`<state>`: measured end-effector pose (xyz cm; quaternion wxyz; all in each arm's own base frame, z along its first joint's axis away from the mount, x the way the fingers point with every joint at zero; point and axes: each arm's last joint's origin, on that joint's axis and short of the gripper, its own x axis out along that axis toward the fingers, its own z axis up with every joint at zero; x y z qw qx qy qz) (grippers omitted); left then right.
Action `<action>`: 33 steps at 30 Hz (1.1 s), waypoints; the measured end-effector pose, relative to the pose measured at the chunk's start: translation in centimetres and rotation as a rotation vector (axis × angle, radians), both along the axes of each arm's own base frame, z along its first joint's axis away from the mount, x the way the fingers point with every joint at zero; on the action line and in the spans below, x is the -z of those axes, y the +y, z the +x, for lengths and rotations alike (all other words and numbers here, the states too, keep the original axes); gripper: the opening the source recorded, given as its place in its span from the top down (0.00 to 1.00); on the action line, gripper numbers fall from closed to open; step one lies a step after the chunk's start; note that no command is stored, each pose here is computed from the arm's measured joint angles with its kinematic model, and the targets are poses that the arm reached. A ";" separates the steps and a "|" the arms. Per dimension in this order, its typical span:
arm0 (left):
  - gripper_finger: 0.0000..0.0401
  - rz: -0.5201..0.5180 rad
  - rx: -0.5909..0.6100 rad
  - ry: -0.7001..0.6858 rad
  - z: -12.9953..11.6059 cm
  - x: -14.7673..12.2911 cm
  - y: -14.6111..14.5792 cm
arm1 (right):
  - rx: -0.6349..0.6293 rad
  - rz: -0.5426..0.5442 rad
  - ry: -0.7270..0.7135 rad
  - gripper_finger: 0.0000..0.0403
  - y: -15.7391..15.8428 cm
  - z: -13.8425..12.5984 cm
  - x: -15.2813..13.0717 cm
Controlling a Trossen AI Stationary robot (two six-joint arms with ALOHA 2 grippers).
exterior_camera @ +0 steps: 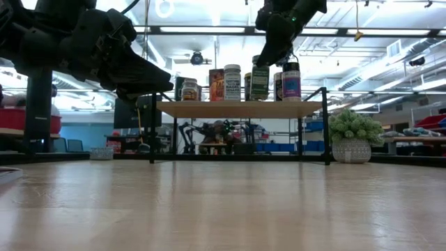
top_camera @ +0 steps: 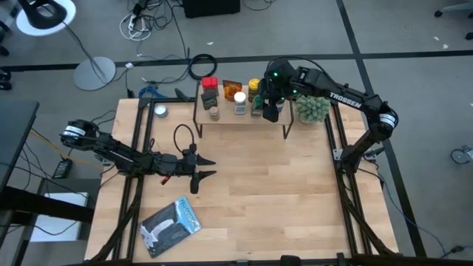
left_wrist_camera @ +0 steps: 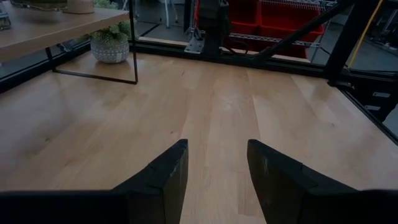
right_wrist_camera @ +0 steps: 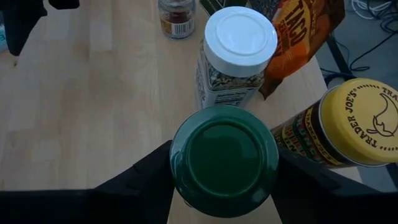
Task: Shelf spices
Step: Put the green bottle seasoning on the shelf
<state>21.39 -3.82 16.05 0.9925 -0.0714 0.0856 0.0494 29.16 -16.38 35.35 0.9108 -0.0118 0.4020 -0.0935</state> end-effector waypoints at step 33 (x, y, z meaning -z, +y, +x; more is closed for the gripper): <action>0.58 0.000 0.000 0.001 0.0 0.0 0.0 | 0.012 -0.051 -0.032 0.42 -0.1 0.2 -0.6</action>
